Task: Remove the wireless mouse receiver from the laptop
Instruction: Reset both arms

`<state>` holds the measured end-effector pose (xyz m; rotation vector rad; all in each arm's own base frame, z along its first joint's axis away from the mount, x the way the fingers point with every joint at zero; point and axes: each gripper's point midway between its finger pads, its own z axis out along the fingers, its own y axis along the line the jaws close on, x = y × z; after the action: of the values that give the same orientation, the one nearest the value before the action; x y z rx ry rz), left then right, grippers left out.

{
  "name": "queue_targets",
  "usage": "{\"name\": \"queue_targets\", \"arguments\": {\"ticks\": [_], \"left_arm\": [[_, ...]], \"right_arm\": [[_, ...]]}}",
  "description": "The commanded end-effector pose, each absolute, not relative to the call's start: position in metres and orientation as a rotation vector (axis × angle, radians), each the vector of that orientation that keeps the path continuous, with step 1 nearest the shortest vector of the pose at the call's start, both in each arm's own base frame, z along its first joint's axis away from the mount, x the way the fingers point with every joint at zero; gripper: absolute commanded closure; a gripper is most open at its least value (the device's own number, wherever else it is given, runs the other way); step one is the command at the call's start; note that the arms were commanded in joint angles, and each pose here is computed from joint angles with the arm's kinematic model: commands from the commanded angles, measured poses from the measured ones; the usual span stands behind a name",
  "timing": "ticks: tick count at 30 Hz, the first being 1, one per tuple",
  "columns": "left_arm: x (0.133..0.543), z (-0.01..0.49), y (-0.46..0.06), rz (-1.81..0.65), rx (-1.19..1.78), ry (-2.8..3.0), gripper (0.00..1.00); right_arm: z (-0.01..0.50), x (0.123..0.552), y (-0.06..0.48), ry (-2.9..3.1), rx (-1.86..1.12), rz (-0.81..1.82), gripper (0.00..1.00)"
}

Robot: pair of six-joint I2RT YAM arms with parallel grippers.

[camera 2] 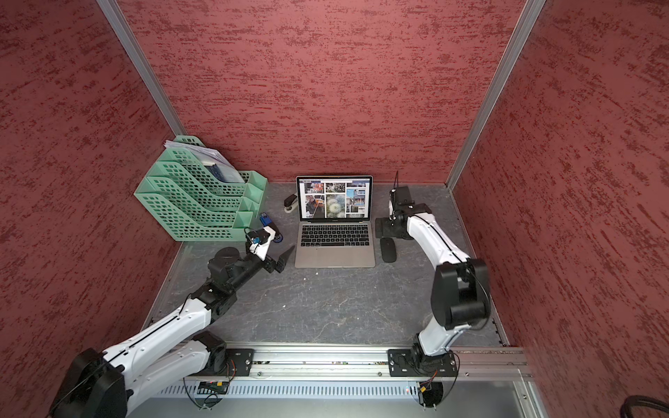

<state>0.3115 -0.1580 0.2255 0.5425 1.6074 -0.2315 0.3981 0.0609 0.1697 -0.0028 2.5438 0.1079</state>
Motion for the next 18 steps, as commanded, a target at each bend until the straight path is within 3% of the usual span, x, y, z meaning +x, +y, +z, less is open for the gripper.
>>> {"name": "queue_targets", "arguments": {"ticks": [1,5,10,18], "left_arm": [[0.338,0.242,-0.089,0.055,0.213,1.656,0.0],[0.341,0.216,-0.038,0.201,-0.005,1.689,0.0],[0.332,0.191,-0.005,0.256,-0.138,1.65,0.0],[0.347,0.16,0.01,0.176,-0.108,1.632,0.0]], "right_arm": [[0.209,0.404,0.041,2.211,0.0,-0.017,0.01],[0.2,0.391,0.021,1.886,-0.058,-0.119,0.02],[0.174,0.379,0.015,1.758,-0.005,-0.055,0.02],[0.122,0.379,0.019,1.709,-0.029,-0.026,0.02]]}}
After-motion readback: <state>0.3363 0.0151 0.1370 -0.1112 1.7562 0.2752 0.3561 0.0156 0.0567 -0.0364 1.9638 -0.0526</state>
